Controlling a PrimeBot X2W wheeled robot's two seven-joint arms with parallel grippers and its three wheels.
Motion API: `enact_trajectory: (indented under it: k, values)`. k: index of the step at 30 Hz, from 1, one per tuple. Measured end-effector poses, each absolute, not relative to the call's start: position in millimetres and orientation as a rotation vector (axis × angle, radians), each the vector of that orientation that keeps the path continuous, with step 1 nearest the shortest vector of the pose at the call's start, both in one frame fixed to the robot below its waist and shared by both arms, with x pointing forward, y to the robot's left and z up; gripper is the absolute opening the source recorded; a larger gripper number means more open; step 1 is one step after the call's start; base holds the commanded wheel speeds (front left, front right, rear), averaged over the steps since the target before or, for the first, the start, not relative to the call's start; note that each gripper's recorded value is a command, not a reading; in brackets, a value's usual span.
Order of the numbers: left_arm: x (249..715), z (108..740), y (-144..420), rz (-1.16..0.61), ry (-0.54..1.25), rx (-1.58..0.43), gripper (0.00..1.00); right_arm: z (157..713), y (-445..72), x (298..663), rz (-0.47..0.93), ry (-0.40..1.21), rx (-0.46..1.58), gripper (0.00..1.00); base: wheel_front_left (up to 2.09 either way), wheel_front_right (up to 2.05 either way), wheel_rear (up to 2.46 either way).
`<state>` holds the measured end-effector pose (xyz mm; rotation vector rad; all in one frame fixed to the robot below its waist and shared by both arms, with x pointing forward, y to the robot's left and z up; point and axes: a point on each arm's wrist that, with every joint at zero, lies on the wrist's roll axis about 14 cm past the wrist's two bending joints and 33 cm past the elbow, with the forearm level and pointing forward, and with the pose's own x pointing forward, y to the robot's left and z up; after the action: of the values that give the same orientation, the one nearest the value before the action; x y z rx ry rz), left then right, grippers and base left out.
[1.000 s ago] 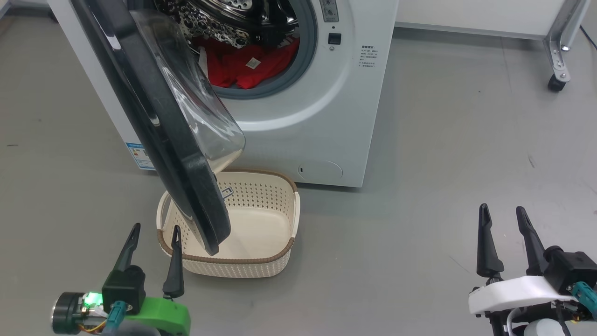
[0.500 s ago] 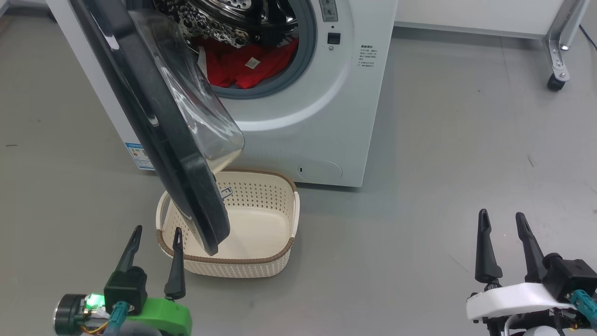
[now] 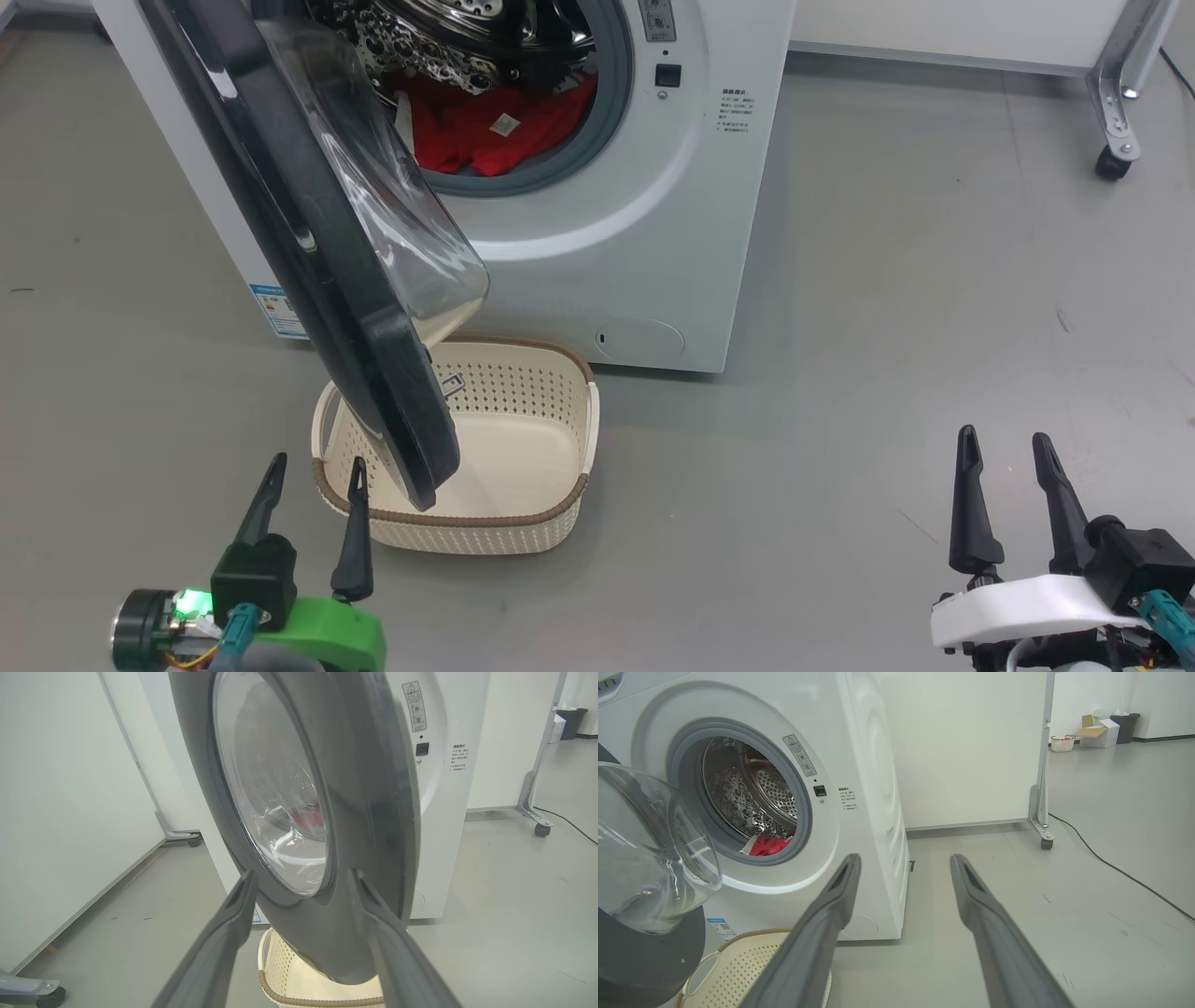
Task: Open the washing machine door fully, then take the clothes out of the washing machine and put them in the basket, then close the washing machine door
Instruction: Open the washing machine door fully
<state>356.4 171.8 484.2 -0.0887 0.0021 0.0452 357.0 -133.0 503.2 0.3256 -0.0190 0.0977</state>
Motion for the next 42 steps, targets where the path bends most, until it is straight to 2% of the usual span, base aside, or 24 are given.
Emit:
enact_trajectory:
  k: [1, 2, 3, 9, 13, 23, 33, 42]
  values:
    - [356.4, 483.7, 171.4, 0.043, 0.004, -0.089, 1.00, 502.2, -133.2, 356.2, 0.097, -0.016, 0.322, 1.00, 0.00, 0.00, 0.00]
    - [356.1, 481.6, 169.9, 0.034, 0.010, -0.091, 0.44, 501.8, -133.3, 356.0, 0.096, -0.015, 0.321, 1.00, 0.00, 0.00, 0.00]
    - [355.7, 479.8, 168.3, 0.028, 0.016, -0.089, 0.00, 502.0, -133.3, 356.0, 0.095, -0.016, 0.322, 1.00, 0.00, 0.00, 0.00]
    - [355.6, 479.4, 164.0, 0.008, 0.017, -0.080, 0.00, 503.0, -134.5, 356.5, 0.090, -0.021, 0.318, 1.00, 0.00, 0.00, 0.00]
    - [362.7, 499.6, 168.3, 0.018, -0.046, -0.083, 0.00, 502.9, -134.5, 356.6, 0.089, -0.022, 0.314, 1.00, 0.00, 0.00, 0.00]
    - [383.9, 608.3, 189.7, 0.061, -0.379, -0.076, 0.00, 503.9, -132.4, 356.8, 0.096, -0.027, 0.313, 1.00, 0.00, 0.00, 0.00]
    - [382.9, 695.1, 169.8, -0.018, -0.641, 0.011, 0.00, 505.8, -130.7, 355.1, 0.098, -0.035, 0.321, 1.00, 0.00, 0.00, 0.00]
    - [389.4, 679.3, 124.4, -0.177, -0.584, 0.004, 0.00, 506.3, -134.2, 352.3, 0.090, -0.040, 0.318, 1.00, 0.00, 0.00, 0.00]
